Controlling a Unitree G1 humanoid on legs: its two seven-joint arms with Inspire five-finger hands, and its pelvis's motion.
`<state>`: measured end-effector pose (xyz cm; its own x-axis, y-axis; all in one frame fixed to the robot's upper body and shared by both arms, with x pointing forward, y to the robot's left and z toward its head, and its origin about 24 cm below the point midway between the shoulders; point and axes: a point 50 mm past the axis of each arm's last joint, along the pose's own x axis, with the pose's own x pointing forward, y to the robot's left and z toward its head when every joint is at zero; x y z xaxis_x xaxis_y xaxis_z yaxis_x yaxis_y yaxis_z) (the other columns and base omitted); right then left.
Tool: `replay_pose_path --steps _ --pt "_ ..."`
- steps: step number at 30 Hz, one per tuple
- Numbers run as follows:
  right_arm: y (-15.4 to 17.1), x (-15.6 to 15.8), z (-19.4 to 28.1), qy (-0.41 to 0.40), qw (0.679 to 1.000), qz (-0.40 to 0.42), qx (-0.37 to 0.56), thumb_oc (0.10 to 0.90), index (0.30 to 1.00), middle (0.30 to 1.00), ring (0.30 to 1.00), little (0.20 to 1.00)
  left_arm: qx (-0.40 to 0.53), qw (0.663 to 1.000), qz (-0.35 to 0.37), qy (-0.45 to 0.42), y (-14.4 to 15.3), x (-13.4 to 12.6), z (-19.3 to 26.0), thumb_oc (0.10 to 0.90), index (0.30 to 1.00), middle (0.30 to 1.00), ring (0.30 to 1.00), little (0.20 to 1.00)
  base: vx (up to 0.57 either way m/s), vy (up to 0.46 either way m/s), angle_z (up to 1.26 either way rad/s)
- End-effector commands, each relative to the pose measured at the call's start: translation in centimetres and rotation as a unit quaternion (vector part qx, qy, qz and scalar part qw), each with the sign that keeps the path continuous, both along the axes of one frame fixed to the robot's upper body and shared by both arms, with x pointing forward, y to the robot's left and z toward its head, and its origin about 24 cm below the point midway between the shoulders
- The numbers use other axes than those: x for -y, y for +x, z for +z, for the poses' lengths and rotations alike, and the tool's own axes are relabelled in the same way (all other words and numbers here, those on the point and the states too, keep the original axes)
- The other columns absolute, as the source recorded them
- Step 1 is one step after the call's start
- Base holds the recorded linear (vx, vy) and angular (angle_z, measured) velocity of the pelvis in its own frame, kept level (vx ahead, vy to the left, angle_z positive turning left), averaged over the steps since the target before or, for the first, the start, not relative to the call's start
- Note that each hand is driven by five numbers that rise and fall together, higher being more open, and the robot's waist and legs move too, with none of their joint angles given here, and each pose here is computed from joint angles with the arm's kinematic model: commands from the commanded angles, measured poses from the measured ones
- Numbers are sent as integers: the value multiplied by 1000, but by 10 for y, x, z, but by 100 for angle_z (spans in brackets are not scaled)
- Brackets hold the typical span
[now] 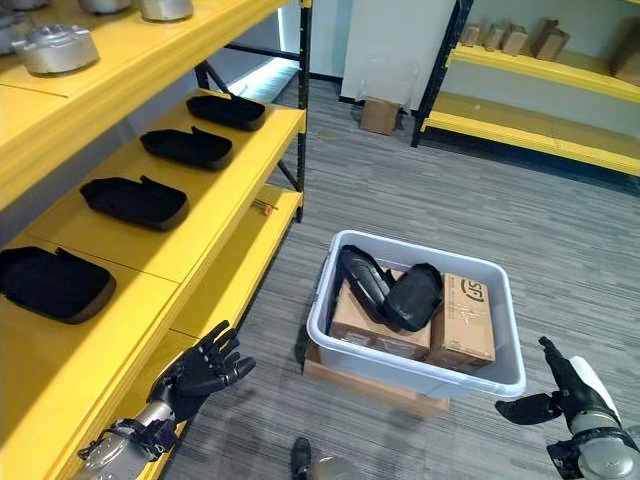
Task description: Move parts from the plastic box to the shelf.
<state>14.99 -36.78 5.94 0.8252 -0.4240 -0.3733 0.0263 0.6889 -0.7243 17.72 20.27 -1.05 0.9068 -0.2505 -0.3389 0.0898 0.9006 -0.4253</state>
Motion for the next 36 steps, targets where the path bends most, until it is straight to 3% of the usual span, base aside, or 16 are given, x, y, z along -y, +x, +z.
replay_pose_path --steps 1,18,36 --pt "31 1 50 -88 990 54 100 900 1000 1000 1000 1000 107 994 21 -3 11 -4 35 900 1000 1000 1000 1000 27 5 -73" --pt "35 -18 44 -62 988 87 114 900 1000 1000 1000 1000 103 995 -7 -3 5 -8 31 900 1000 1000 1000 1000 99 39 -48" --pt "27 -34 42 -59 980 118 150 900 1000 1000 1000 1000 78 997 -14 22 -3 -17 24 900 1000 1000 1000 1000 114 83 0"
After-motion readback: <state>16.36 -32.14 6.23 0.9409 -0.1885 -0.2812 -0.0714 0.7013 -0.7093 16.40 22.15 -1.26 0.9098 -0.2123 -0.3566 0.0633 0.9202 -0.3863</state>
